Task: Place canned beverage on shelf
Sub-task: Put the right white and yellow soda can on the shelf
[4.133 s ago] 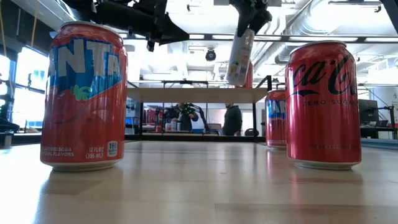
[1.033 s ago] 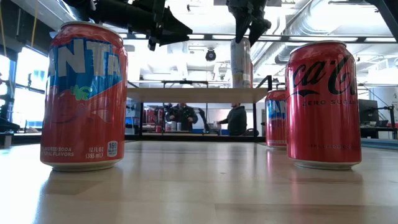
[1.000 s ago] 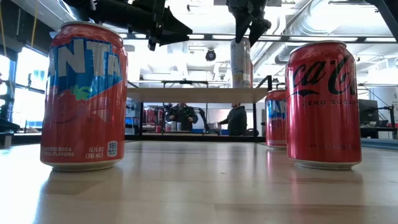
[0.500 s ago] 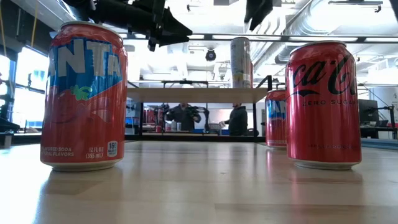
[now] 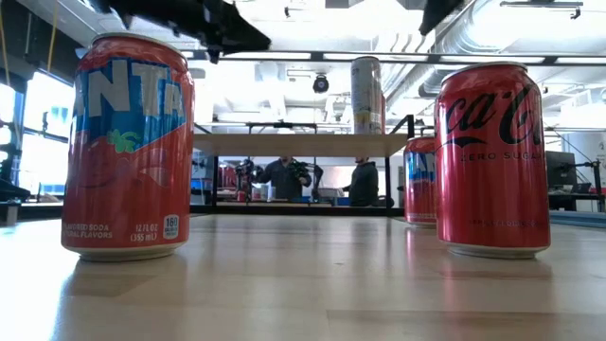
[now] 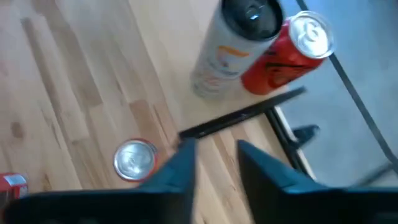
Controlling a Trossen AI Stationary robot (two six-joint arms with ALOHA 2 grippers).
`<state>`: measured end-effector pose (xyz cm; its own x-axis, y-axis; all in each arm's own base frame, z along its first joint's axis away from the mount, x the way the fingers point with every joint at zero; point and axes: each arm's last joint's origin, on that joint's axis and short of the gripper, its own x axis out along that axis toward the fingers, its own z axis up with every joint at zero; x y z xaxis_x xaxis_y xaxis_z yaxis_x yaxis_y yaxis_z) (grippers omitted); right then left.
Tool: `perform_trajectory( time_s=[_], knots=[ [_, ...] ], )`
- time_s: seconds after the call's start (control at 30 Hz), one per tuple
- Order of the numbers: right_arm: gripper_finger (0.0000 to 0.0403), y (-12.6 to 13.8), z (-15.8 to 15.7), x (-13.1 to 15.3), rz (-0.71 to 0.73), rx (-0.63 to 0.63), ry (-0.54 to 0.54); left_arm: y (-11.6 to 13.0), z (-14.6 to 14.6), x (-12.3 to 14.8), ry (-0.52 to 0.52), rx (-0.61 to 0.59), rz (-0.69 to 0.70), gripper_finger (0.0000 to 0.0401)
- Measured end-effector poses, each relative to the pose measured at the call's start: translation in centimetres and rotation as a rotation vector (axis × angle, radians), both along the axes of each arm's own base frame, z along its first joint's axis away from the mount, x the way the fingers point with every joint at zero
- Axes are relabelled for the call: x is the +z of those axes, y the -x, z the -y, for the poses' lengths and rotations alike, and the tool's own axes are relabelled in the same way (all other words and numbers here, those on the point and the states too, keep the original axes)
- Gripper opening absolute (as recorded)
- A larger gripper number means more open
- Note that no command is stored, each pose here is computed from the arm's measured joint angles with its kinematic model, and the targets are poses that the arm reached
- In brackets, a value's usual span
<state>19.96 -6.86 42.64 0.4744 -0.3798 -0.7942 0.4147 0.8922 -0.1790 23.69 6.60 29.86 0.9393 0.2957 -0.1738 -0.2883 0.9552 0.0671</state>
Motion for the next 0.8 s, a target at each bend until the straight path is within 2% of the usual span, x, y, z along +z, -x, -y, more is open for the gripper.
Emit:
perform_trajectory(
  time_s=[0.03,0.1,0.27,0.43,0.57,0.67,0.8],
  knots=[
    [0.0045,0.5,-0.4,-0.9,0.034,0.018,-0.004,0.4,0.2,0.1,0.001,-0.004,-0.019,0.0023],
    [0.0013,1.1,-1.1,-3.0,0.098,0.062,-0.016,1.1,0.5,0.0,0.01,-0.019,-0.067,0.0006],
    [0.0029,1.0,-2.6,-8.8,0.196,0.128,-0.019,1.7,1.5,-1.6,0.041,-0.046,-0.254,0.0003],
    [0.0005,-0.4,-3.5,-13.4,0.219,0.149,0.009,0.2,2.3,-3.7,0.023,-0.012,-0.375,0.0001],
    [0.0006,-0.9,-3.3,-15.4,0.202,0.098,0.059,-1.4,2.5,-5.5,-0.026,0.015,-0.445,0.0001],
    [0.0003,-0.7,-2.8,-15.9,0.186,0.04,0.103,-2.5,2.3,-6.5,-0.08,0.056,-0.475,0.0],
    [0.0001,-0.6,-2.0,-15.8,0.189,-0.01,0.127,-3.5,1.4,-7.5,-0.088,0.084,-0.465,0.0]
  ],
)
